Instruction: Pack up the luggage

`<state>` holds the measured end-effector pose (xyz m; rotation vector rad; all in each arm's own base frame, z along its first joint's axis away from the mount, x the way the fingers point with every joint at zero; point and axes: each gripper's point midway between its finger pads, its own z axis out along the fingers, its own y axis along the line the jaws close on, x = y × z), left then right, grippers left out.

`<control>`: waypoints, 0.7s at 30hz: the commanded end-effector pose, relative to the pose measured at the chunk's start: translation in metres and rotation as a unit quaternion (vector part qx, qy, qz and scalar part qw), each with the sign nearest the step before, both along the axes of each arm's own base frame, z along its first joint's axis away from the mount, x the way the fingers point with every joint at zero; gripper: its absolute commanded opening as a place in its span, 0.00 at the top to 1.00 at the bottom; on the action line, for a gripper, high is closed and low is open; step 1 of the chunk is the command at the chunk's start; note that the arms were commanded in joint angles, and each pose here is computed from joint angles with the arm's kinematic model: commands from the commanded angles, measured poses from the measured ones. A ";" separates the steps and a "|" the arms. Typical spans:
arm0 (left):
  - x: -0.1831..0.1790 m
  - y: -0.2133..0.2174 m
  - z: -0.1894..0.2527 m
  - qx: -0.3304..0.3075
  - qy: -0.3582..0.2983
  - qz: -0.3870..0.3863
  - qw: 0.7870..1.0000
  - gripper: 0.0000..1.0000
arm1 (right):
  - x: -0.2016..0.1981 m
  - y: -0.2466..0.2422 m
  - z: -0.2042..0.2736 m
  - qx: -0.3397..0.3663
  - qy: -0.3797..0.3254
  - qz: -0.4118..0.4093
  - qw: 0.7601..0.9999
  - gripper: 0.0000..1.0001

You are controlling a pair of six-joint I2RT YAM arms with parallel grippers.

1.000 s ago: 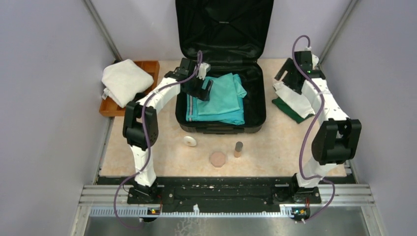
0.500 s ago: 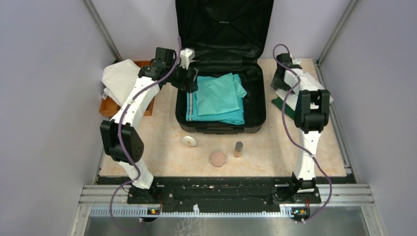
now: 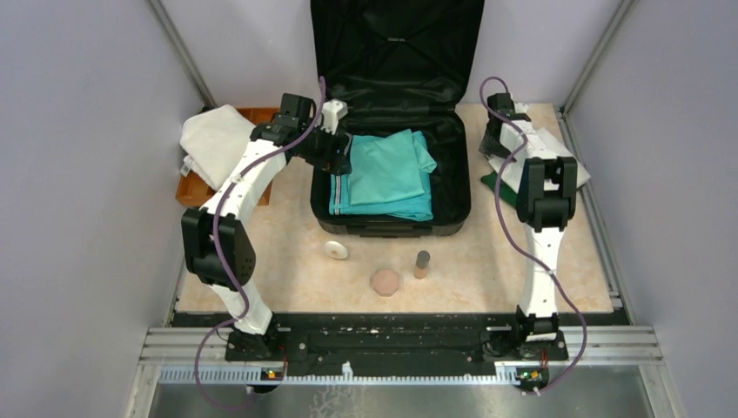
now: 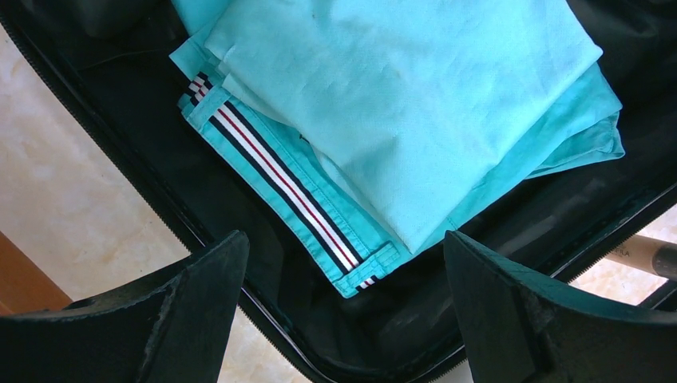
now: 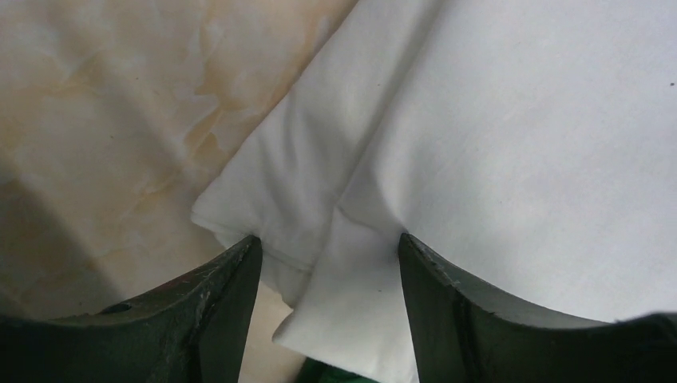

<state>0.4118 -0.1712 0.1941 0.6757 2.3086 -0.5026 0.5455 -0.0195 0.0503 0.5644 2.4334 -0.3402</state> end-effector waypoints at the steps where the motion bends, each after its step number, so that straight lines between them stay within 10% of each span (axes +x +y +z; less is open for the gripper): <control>1: 0.008 -0.004 0.008 -0.008 -0.020 -0.006 1.000 0.02 | 0.008 0.006 -0.015 0.013 0.008 -0.002 1.000 0.41; 11: 0.006 -0.001 0.002 0.001 -0.019 -0.001 1.000 0.02 | 0.015 0.014 0.023 0.042 -0.040 0.006 0.998 0.99; 21: 0.004 0.002 0.000 0.007 -0.020 0.002 1.000 0.02 | 0.002 0.009 0.102 0.073 -0.116 0.020 0.990 1.00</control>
